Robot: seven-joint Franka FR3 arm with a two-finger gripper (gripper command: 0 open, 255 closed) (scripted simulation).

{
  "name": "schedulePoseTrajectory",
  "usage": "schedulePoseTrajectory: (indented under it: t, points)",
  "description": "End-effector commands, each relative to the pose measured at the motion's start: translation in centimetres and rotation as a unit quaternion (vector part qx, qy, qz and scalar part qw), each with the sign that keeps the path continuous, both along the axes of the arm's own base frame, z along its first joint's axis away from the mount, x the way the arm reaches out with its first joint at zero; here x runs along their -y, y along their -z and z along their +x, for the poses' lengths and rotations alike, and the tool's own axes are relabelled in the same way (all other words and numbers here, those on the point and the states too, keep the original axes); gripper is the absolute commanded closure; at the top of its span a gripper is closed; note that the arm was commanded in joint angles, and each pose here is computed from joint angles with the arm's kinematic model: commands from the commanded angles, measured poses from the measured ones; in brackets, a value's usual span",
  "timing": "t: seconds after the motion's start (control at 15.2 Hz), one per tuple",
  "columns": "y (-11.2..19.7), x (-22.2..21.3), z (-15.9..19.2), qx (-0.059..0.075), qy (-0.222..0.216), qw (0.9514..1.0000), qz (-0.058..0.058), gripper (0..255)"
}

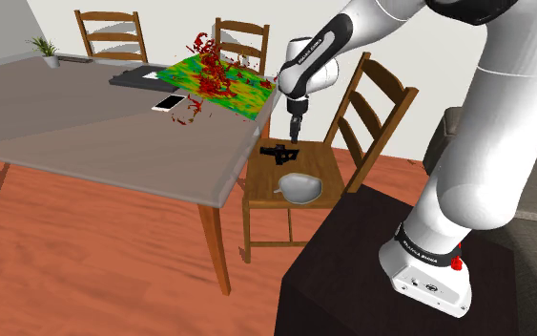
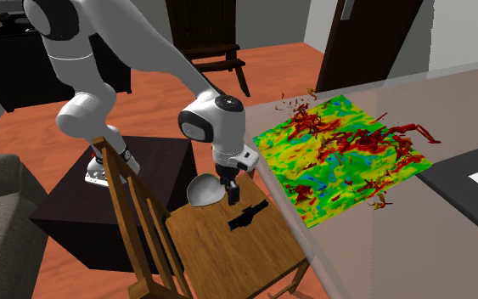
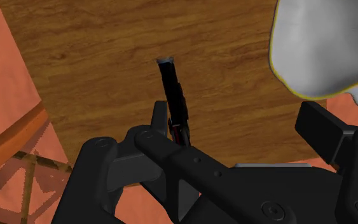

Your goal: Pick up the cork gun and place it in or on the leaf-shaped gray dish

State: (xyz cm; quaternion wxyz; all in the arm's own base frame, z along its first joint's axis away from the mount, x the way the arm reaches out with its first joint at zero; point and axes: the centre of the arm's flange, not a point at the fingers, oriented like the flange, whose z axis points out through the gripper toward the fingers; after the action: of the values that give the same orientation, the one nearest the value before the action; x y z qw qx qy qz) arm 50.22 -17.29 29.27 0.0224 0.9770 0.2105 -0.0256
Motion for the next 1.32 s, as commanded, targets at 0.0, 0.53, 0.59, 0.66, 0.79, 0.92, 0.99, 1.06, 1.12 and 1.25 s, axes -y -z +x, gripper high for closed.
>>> schedulePoseTrajectory:
  t: [0.0,0.53,0.59,0.66,0.79,0.92,0.99,1.06,1.12,1.25]
  points:
    - [2.1,0.6,1.6,-0.003,-0.019,0.9998,0.000,0]
    - [8.6,2.0,5.3,-0.008,-0.059,0.9982,0.000,0]
    - [9.1,2.1,5.3,-0.008,-0.059,0.9982,0.000,0]
    - [9.7,2.1,5.2,-0.008,-0.059,0.9982,0.000,0]
    - [10.7,2.2,5.2,-0.008,-0.059,0.9982,0.000,0]
    - [11.0,2.2,5.2,-0.008,-0.059,0.9982,0.000,0]
    - [11.0,2.2,5.2,-0.008,-0.059,0.9982,0.000,0]
    - [11.0,2.2,5.2,-0.008,-0.059,0.9982,0.000,0]
    - [11.0,2.2,5.2,-0.008,-0.059,0.9982,0.000,0]
    - [11.0,2.2,5.2,-0.008,-0.059,0.9982,0.000,0]
